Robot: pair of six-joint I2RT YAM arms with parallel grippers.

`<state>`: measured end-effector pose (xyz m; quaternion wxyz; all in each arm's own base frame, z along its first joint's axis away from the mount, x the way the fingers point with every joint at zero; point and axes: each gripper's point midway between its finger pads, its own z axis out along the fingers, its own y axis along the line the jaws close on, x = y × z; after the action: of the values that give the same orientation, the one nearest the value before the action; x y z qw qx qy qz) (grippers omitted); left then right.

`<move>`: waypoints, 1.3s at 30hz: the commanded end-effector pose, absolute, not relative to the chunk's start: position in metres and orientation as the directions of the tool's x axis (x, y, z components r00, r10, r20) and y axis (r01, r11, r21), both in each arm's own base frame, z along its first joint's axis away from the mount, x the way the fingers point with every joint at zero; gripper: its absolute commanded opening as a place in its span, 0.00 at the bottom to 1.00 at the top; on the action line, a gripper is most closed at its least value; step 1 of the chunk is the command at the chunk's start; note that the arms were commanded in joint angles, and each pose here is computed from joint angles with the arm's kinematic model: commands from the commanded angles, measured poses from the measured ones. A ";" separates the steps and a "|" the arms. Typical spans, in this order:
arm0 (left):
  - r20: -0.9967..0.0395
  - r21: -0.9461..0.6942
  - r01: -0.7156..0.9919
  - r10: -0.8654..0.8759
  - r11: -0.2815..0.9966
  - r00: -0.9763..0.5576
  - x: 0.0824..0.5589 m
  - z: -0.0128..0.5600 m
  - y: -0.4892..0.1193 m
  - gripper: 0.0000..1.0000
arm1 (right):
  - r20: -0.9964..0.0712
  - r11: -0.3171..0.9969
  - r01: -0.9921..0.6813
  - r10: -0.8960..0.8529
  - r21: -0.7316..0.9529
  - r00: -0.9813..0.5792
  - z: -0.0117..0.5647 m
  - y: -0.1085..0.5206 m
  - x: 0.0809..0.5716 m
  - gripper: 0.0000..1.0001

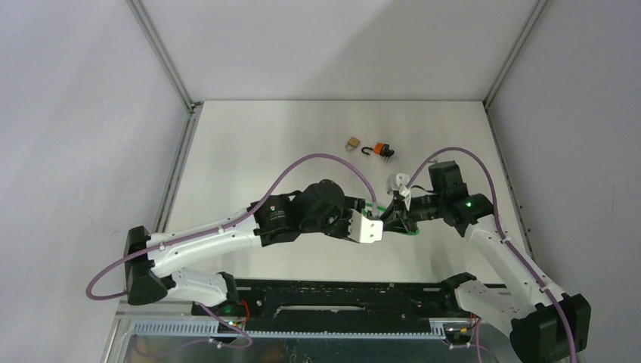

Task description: Unlock with the key

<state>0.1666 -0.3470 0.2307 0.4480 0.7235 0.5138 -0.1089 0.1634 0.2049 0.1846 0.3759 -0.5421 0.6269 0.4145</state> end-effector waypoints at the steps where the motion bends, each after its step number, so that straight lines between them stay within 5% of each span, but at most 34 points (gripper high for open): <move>1: -0.681 0.500 0.863 0.580 -0.076 0.446 0.157 0.251 -0.354 0.51 | -0.946 0.031 -0.998 -0.317 0.061 -0.067 0.200 0.208 0.163 0.00; 5: -0.680 0.502 0.862 0.585 -0.068 0.442 0.160 0.252 -0.354 0.50 | -0.946 0.036 -0.997 -0.316 0.064 -0.072 0.200 0.208 0.164 0.00; 9: -0.759 0.385 0.923 0.564 -0.016 0.327 0.162 0.260 -0.349 0.62 | -0.942 0.069 -0.997 -0.331 0.040 -0.060 0.200 0.205 0.169 0.00; 17: -0.860 -0.178 0.970 0.452 0.166 -0.236 0.182 0.262 -0.330 0.73 | -0.924 0.192 -0.976 -0.382 -0.106 0.025 0.201 0.198 0.190 0.00; 26: -0.592 -0.738 0.641 0.255 0.209 -0.765 0.197 0.256 -0.349 0.69 | -0.891 0.275 -0.940 -0.449 -0.202 0.060 0.196 0.195 0.212 0.00; 39: -0.185 -0.928 0.230 0.173 0.293 -0.967 0.209 0.207 -0.371 0.60 | -0.887 0.298 -0.938 -0.462 -0.179 0.023 0.187 0.189 0.217 0.00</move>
<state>0.2128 -0.3677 0.2093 0.0710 0.1677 0.8061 -0.5631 0.2030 0.1851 0.1720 0.4374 -0.5342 0.6733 0.2643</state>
